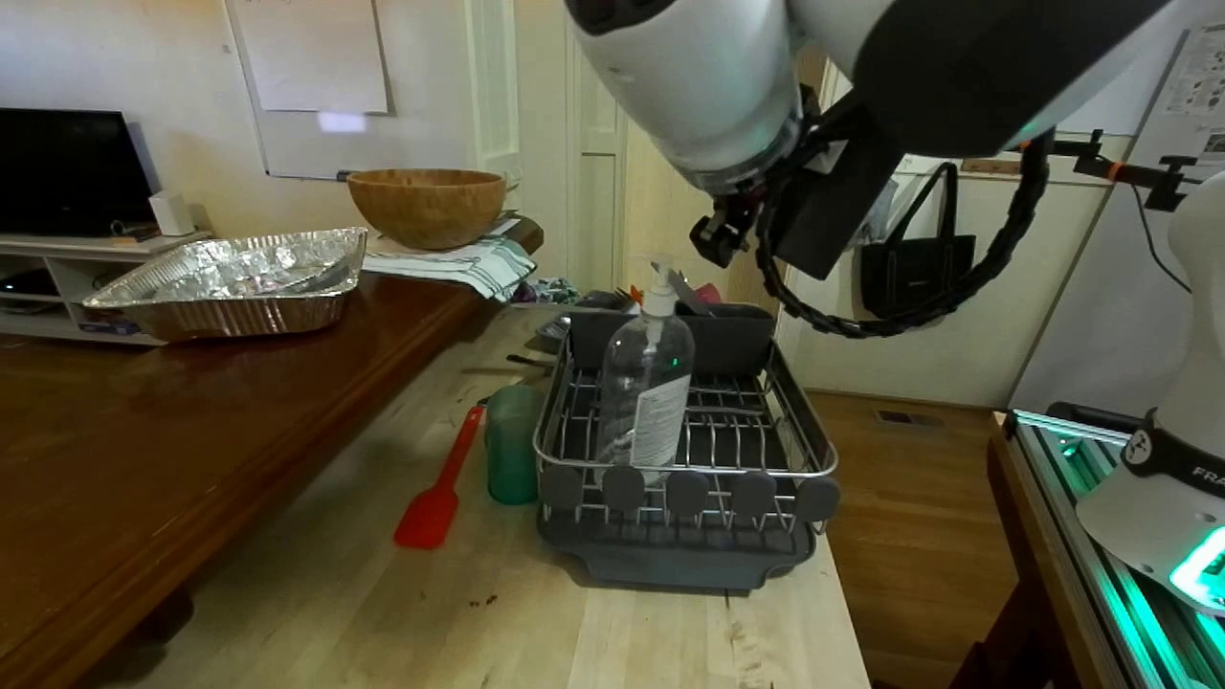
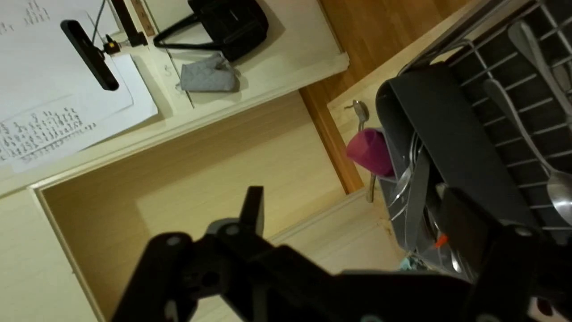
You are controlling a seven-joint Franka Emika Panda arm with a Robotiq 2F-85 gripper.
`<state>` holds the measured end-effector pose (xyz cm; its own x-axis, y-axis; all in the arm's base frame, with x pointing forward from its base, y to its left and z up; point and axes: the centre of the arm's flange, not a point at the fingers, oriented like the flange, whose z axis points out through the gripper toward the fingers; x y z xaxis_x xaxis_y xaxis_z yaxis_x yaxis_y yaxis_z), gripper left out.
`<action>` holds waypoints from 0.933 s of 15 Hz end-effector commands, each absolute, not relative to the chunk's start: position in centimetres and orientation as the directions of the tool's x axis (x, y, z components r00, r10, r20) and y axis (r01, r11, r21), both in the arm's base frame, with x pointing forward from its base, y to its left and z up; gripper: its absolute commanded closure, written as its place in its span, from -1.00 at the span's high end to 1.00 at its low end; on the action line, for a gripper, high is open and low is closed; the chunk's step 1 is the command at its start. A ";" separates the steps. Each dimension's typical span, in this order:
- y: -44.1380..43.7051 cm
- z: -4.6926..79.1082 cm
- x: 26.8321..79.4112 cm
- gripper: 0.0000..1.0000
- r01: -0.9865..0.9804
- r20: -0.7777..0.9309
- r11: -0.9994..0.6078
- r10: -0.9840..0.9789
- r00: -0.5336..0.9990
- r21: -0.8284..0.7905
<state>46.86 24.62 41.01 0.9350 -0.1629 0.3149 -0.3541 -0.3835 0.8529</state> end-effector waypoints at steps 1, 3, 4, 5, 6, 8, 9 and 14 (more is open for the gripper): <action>20.0 39.6 40.3 1.00 -0.398 0.431 -0.446 -0.032 0.902 0.802; 19.0 38.6 39.4 1.00 -0.435 0.477 -0.494 -0.047 0.878 0.752; 18.2 37.7 39.1 1.00 -0.442 0.440 -0.526 -0.138 0.887 0.727; 22.7 39.3 42.9 1.00 -0.410 0.424 -0.468 -0.081 0.902 0.783; 21.6 38.6 42.1 1.00 -0.420 0.424 -0.483 -0.108 0.899 0.769; 20.1 38.1 41.3 1.00 -0.433 0.426 -0.488 -0.132 0.895 0.758; 19.9 38.1 41.2 1.00 -0.437 0.429 -0.490 -0.136 0.893 0.754; 19.5 38.9 41.2 1.00 -0.427 0.419 -0.544 -0.146 0.896 0.723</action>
<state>41.04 19.99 38.34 0.8908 -0.1376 0.4330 -0.4405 -0.4948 0.7491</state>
